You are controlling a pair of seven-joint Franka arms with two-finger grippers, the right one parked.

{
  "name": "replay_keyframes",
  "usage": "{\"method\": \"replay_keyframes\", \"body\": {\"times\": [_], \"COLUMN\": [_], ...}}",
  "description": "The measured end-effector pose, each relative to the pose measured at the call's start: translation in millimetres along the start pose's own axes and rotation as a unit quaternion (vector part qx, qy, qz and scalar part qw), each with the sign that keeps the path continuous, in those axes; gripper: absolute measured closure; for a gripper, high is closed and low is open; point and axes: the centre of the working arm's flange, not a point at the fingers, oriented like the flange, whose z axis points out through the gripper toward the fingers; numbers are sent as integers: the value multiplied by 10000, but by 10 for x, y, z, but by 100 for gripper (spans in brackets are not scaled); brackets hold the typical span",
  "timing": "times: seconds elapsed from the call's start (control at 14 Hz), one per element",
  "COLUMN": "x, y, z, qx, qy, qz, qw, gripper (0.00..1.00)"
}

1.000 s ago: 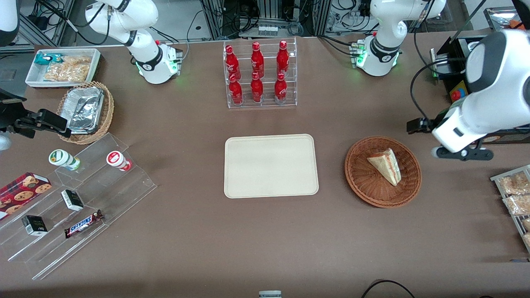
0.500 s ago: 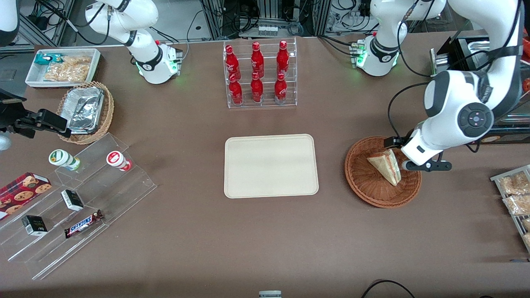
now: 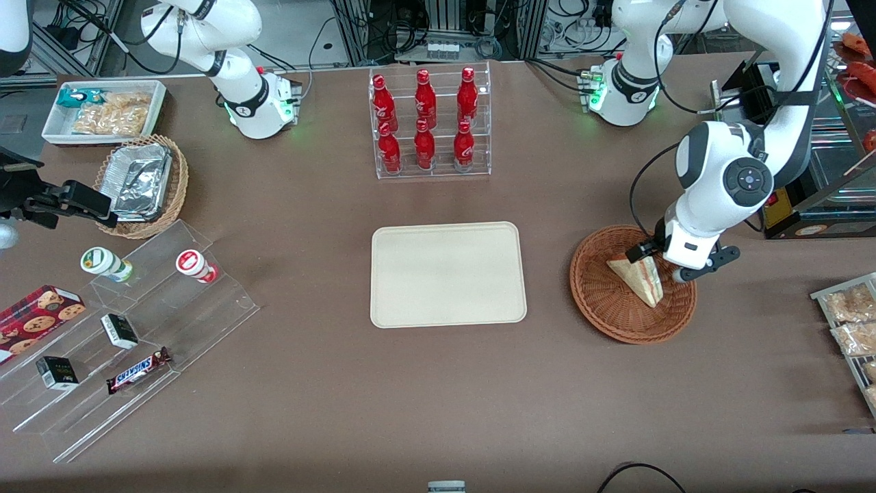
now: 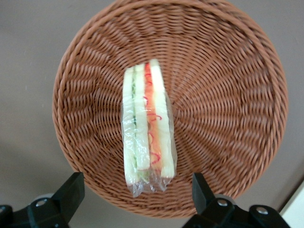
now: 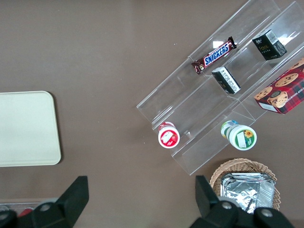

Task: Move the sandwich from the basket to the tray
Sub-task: 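Close the left gripper on the sandwich and lift it from the basket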

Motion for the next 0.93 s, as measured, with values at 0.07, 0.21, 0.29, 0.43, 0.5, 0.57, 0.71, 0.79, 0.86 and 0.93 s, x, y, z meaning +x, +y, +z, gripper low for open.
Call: {"method": "replay_keyframes", "body": {"times": [0.07, 0.21, 0.29, 0.43, 0.5, 0.57, 0.71, 0.79, 0.86, 0.93], "x": [-4, -12, -17, -24, -24, -26, -24, -18, -7, 8], "y": [-2, -8, -12, -15, -14, -15, -15, -8, 2, 13], "z": [43, 203, 316, 551, 642, 706, 723, 702, 654, 579], "qx": [-41, -155, -220, -255, -241, -219, -207, -205, -195, -174], "qy": [43, 143, 191, 185, 153, 121, 107, 114, 123, 122], "qz": [-283, -622, -767, -944, -976, -986, -986, -930, -765, -510], "qw": [9996, 9978, 9966, 9950, 9948, 9948, 9949, 9954, 9968, 9985], "gripper": [0, 0, 0, 0, 0, 5, 15, 26, 38, 48]}}
